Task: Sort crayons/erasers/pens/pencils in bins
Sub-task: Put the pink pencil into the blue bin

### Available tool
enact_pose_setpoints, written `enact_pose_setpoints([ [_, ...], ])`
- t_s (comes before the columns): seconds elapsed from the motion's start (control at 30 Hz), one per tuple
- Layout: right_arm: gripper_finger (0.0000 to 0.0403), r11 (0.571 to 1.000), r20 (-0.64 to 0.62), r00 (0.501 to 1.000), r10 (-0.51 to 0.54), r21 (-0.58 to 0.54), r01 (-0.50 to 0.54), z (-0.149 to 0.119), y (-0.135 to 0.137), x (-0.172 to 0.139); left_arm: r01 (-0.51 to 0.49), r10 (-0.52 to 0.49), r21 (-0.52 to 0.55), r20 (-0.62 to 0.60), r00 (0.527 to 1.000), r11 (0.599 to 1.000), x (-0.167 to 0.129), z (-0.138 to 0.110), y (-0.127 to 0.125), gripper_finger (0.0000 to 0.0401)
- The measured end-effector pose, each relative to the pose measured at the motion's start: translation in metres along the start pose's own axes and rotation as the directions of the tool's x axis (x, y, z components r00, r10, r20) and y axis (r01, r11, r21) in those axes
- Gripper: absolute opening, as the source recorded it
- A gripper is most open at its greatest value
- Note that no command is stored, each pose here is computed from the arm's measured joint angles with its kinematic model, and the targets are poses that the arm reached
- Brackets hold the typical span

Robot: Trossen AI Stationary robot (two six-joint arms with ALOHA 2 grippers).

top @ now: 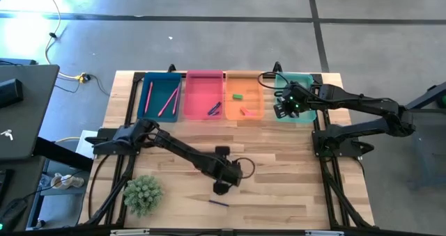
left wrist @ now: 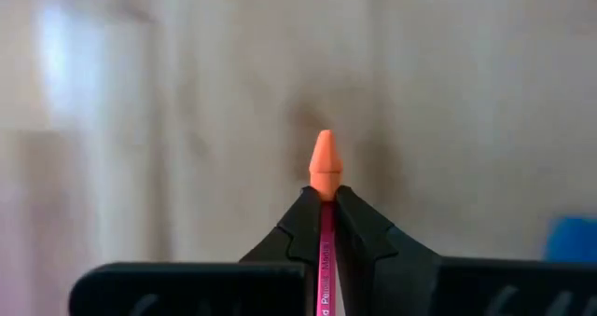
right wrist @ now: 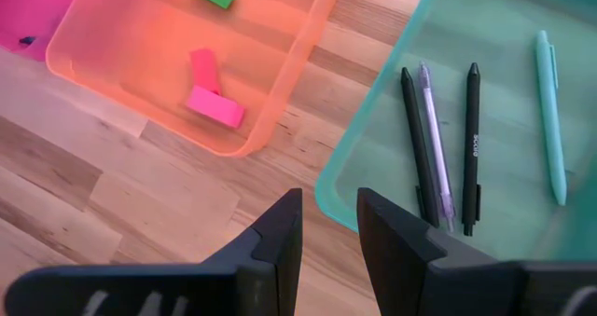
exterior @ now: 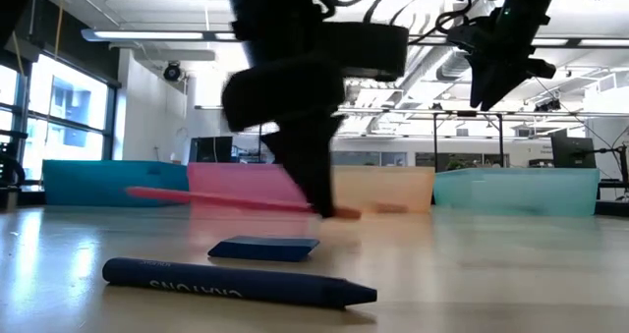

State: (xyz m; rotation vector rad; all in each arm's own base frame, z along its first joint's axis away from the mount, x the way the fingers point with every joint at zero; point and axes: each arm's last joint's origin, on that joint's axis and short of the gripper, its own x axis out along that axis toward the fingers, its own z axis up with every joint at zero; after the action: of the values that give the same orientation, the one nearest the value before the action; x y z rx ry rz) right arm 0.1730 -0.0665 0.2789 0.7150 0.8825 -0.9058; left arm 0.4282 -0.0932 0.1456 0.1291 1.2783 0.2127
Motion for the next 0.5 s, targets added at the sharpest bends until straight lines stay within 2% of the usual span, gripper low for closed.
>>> enact_pose_setpoints([
  [0.1, 0.0096, 1.000, 0.000, 1.000, -0.002, 0.000, 0.002, 0.000, 0.000, 0.000, -0.071, 0.071, 0.001, -0.020, 0.997, 0.997, -0.012, -0.002, 0.013, 0.0001],
  [0.27, 0.0096, 1.000, -0.003, 1.000, -0.005, -0.001, 0.005, 0.000, 0.000, 0.000, -0.118, 0.117, -0.026, -0.020, 0.993, 0.993, -0.022, -0.011, 0.034, 0.0001],
  [0.5, 0.0096, 1.000, -0.003, 1.000, -0.010, -0.002, 0.010, -0.001, -0.001, 0.000, -0.165, 0.164, -0.138, -0.021, 0.986, 0.977, -0.040, -0.056, 0.077, 0.0000],
])
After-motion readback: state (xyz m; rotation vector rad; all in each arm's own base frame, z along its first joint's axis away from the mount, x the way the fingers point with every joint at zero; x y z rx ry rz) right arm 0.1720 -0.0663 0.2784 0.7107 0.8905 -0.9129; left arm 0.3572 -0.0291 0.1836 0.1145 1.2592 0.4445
